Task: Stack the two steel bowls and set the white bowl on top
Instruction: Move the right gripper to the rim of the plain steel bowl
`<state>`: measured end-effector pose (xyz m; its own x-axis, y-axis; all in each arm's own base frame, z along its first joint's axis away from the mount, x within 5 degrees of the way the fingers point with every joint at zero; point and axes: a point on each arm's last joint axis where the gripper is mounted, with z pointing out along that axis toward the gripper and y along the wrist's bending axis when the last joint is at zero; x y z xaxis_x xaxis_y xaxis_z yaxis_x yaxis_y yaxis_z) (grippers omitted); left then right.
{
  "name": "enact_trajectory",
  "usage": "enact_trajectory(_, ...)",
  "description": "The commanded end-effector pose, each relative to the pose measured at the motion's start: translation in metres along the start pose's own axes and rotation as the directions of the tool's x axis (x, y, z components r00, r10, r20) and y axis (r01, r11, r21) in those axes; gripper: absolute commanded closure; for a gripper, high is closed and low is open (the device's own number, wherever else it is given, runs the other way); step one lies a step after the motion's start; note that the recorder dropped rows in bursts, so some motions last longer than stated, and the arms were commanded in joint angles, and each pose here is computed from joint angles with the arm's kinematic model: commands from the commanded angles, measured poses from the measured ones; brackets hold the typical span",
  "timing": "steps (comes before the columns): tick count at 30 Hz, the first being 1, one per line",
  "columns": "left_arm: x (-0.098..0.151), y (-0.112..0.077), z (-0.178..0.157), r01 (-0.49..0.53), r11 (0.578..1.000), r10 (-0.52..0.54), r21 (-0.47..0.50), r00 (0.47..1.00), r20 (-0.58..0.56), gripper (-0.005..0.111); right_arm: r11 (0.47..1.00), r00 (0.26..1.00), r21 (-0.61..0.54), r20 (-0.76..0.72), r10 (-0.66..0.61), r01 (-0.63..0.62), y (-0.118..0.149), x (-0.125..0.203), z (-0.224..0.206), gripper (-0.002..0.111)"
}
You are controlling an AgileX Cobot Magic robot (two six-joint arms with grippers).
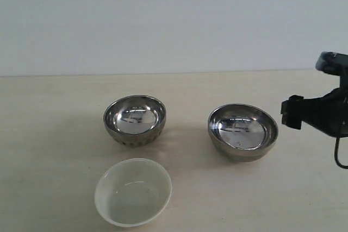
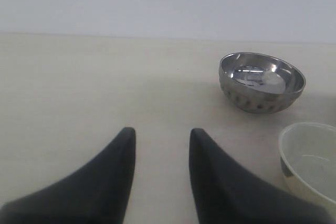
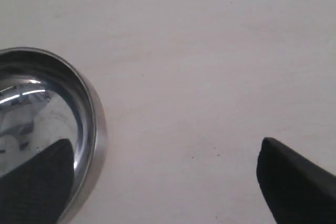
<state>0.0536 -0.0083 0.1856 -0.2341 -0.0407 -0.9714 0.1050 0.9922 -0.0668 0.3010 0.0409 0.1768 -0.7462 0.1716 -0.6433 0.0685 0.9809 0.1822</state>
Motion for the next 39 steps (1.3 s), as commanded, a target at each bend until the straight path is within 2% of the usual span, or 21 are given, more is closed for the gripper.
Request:
enact_trajectory(1,0.001,0.0,0.0,-0.001,1.0,0.001,-0.003,1.0,0.006,0.074,0.999,0.999,-0.034,0.033,-0.033,0.035,0.013,-0.001,0.019,0.023)
enact_trajectory(10,0.001,0.0,0.0,-0.001,1.0,0.001,-0.003,1.0,0.006,0.074,0.993,0.996,-0.083,-0.003,-0.089,0.089,0.044,0.002,0.049,0.024)
enact_trajectory(12,0.001,0.0,0.0,-0.001,1.0,0.001,-0.003,1.0,0.006,0.074,0.994,0.996,-0.076,-0.033,-0.082,0.079,0.045,0.006,0.057,0.028)
enact_trajectory(17,0.001,0.0,0.0,-0.001,1.0,0.001,-0.003,1.0,0.006,0.074,0.996,0.996,-0.065,-0.068,-0.064,0.06,0.043,0.012,0.069,0.05)
enact_trajectory(18,0.001,0.0,0.0,-0.001,1.0,0.001,-0.003,1.0,0.006,0.074,0.996,0.996,-0.066,-0.063,-0.062,0.058,0.043,0.012,0.07,0.062)
enact_trajectory(19,0.001,0.0,0.0,-0.001,1.0,0.001,-0.003,1.0,0.006,0.074,0.996,0.996,-0.067,-0.061,-0.058,0.054,0.043,0.012,0.07,0.07)
enact_trajectory(20,0.001,0.0,0.0,-0.001,1.0,0.001,-0.003,1.0,0.006,0.074,0.997,0.997,-0.066,-0.061,-0.053,0.049,0.043,0.012,0.07,0.085)
enact_trajectory(21,0.001,0.0,0.0,-0.001,1.0,0.001,-0.003,1.0,0.006,0.074,0.996,0.997,-0.067,-0.061,-0.054,0.05,0.044,0.012,0.07,0.095)
enact_trajectory(23,0.001,0.0,0.0,-0.001,1.0,0.001,-0.003,1.0,0.006,0.074,0.996,0.996,-0.07,-0.062,-0.058,0.053,0.045,0.013,0.07,0.108)
enact_trajectory(28,0.001,0.0,0.0,-0.001,1.0,0.001,-0.003,1.0,0.006,0.074,0.993,0.996,-0.098,-0.048,-0.072,0.067,0.057,0.013,0.064,0.108)
enact_trajectory(36,0.001,0.0,0.0,-0.001,1.0,0.001,-0.003,1.0,0.006,0.074,0.963,0.981,-0.208,-0.056,-0.188,0.172,0.118,0.008,0.035,0.108)
enact_trajectory(39,0.001,0.0,0.0,-0.001,1.0,0.001,-0.003,1.0,0.006,0.074,0.961,0.98,-0.213,-0.051,-0.19,0.175,0.12,0.008,0.035,0.108)
